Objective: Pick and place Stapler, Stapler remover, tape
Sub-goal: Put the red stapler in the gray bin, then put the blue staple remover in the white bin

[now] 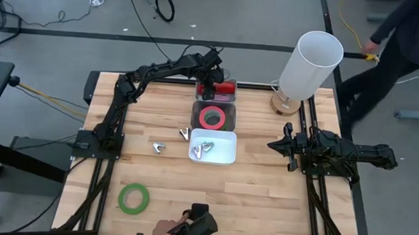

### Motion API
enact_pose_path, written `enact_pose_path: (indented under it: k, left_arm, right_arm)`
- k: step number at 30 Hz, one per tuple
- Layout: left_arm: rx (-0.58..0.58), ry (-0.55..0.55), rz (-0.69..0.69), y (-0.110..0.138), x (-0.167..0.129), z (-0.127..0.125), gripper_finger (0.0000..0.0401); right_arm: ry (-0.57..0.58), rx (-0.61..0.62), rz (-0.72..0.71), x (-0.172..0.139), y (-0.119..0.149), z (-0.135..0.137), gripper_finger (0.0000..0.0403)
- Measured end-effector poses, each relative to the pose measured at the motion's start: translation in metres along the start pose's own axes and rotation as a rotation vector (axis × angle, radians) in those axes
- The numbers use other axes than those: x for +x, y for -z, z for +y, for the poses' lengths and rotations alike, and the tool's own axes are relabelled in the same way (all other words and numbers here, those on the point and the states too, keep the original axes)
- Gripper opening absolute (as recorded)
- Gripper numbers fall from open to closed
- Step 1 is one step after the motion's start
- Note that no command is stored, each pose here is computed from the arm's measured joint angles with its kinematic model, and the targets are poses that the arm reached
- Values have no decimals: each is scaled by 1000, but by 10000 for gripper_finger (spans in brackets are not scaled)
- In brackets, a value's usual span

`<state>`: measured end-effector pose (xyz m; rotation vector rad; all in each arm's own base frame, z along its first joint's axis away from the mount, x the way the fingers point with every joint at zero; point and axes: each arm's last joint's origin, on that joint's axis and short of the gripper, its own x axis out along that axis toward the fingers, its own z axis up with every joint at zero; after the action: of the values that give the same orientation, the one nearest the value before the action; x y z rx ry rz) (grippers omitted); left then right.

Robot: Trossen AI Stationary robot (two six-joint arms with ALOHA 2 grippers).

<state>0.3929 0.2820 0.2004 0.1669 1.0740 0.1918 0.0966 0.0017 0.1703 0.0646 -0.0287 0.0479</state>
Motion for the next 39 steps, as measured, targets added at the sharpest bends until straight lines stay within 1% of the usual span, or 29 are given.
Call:
enact_pose_path:
  k: [4,6,10,13,18,24,31,37,39]
  left_arm:
    - [2,1,-1,-1,-1,-1,254]
    - [-15,0,-3,-2,-3,-1,268]
    - [-69,16,-17,-9,-13,2,283]
    - [-74,0,-44,-16,-23,6,286]
    - [-104,-17,-71,-30,-47,14,287]
    - [-100,-3,-61,-42,-72,12,287]
    - [-183,26,-32,-48,-91,8,287]
    - [-209,37,-9,-48,-98,4,287]
    - [-209,47,-23,-51,-100,1,287]
  right_arm:
    - [0,0,0,0,0,0,13]
    - [0,0,0,0,0,0,13]
    - [0,0,0,0,0,0,13]
    - [0,0,0,0,0,0,13]
    - [0,0,0,0,0,0,13]
    - [0,0,0,0,0,0,13]
    - [0,0,0,0,0,0,13]
    - [0,0,0,0,0,0,13]
    - [0,0,0,0,0,0,13]
